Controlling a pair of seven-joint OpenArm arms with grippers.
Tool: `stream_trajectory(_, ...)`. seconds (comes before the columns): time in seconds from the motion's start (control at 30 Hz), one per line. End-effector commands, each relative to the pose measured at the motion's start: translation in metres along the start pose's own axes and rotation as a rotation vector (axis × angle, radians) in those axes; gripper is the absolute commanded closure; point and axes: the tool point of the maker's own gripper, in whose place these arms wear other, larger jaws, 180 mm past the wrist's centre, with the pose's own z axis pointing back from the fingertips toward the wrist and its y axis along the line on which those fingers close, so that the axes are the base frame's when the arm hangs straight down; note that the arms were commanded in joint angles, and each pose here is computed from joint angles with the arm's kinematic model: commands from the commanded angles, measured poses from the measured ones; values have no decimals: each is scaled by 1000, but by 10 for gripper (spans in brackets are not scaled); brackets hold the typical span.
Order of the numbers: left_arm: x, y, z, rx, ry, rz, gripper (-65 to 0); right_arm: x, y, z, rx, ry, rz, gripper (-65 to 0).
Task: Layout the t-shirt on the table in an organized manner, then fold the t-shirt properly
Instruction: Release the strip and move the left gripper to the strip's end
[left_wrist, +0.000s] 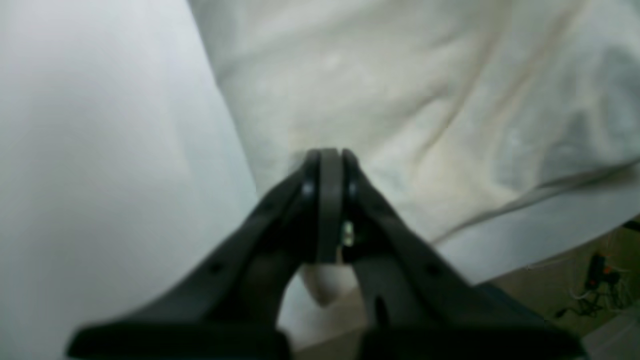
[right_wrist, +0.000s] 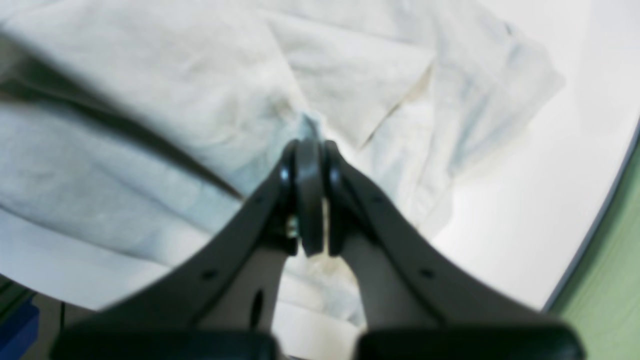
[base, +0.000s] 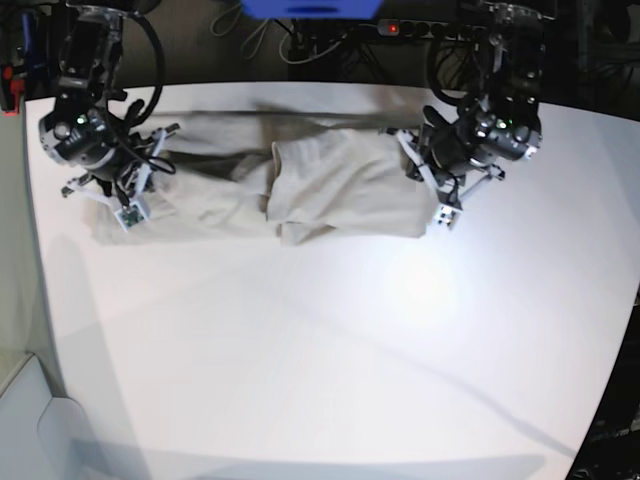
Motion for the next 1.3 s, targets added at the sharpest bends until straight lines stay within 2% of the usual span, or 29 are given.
stream_trajectory(0.0,2,2,-1,-1,-4,10,-2,10,-6,4,-18,-39,1,0)
stream_trajectory(0.1,-18,5,-14,-6,63,36,-2,10,-6,4,-18,-37,1,0)
stream_trajectory(0.23,-27,7,-20,-8,89,51,-2,10,-6,4,-19,-37,2,0)
stream_trajectory(0.33,-12,6,-10,-4,37,33,-2,10,-7,4,-19,-36,2,0)
stream_trajectory(0.53,29,15,35,57,-137,25,-2,10,-7,4,-20,-34,4,0)
stream_trajectory(0.6,34,22,41,76,-159,32,-2,10,-7,4,-20,-34,4,0)
stream_trajectory(0.67,36,31,43,97,-173,48,-2,10,-7,4,-20,-34,4,-31)
stream_trajectory(0.83,36,55,32,128,-151,102,-2,9,-7,5,-20,-31,4,-216)
stream_trajectory(0.93,36,64,22,129,-129,126,-2,12,-8,8,-29,-41,8,-289)
stream_trajectory(1.17,34,67,0,106,-87,173,-2,39,-20,33,-100,-129,43,-311)
stream_trajectory(1.27,29,68,-6,103,-66,188,-2,34,-30,36,-127,-125,7,-311)
